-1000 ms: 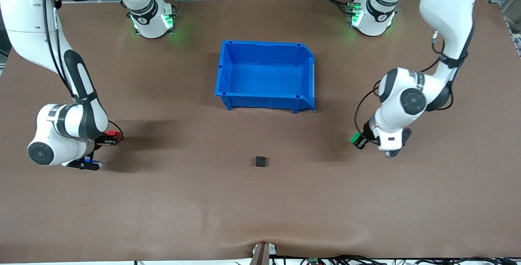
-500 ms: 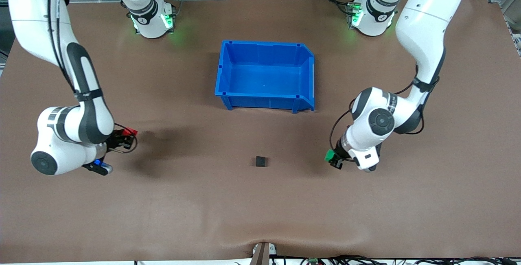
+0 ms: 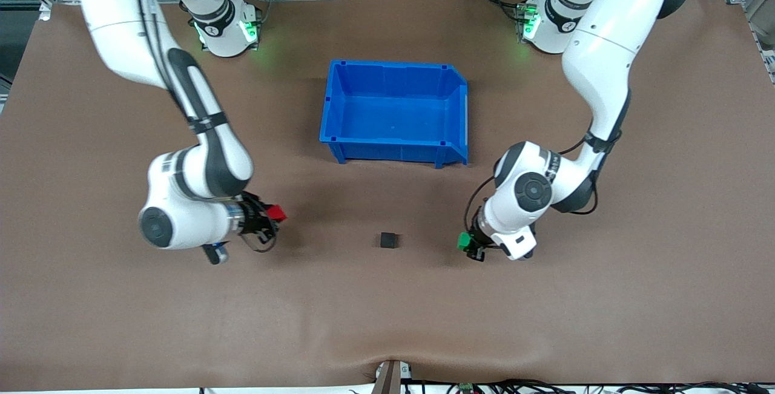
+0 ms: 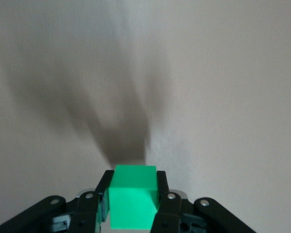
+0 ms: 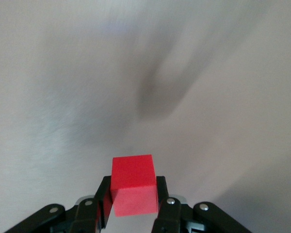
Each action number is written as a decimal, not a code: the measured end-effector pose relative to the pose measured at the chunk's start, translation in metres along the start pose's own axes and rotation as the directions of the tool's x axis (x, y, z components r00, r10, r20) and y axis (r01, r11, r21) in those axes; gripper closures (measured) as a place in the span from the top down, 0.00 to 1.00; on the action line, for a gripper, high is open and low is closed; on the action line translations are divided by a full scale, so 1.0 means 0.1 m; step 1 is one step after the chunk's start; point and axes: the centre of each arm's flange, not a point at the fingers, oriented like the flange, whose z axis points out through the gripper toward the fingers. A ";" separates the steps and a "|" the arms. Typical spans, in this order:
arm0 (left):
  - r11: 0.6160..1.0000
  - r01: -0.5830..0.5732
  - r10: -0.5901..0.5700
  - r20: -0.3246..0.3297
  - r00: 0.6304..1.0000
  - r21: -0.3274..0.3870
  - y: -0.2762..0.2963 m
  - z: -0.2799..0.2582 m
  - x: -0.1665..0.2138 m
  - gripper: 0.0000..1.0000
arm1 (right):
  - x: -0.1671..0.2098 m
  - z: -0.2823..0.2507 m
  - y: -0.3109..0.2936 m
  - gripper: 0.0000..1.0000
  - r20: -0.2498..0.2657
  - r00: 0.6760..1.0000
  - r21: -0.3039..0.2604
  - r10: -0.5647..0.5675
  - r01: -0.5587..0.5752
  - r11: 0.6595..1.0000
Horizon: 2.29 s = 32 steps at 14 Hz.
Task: Attach green and red cubes to black cube
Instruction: 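Carry both cubes toward the black cube, placing red against its side, then open the right gripper and withdraw it from the red cube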
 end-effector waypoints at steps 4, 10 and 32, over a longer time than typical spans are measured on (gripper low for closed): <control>0.991 0.136 -0.136 0.018 0.991 -0.011 -0.01 0.10 -0.35 0.40 | -0.56 0.39 -0.24 0.40 0.045 0.984 0.106 0.170 -0.174 0.979; 0.971 0.234 -0.230 0.070 0.971 -0.055 0.05 0.23 -0.70 0.40 | -1.06 0.96 -0.46 0.40 0.074 0.920 0.270 0.384 -0.389 0.881; 0.971 0.234 -0.229 0.086 0.970 -0.049 -0.13 0.37 -1.13 0.40 | -1.02 0.31 -0.73 1.00 0.041 0.933 0.277 0.357 -0.354 0.893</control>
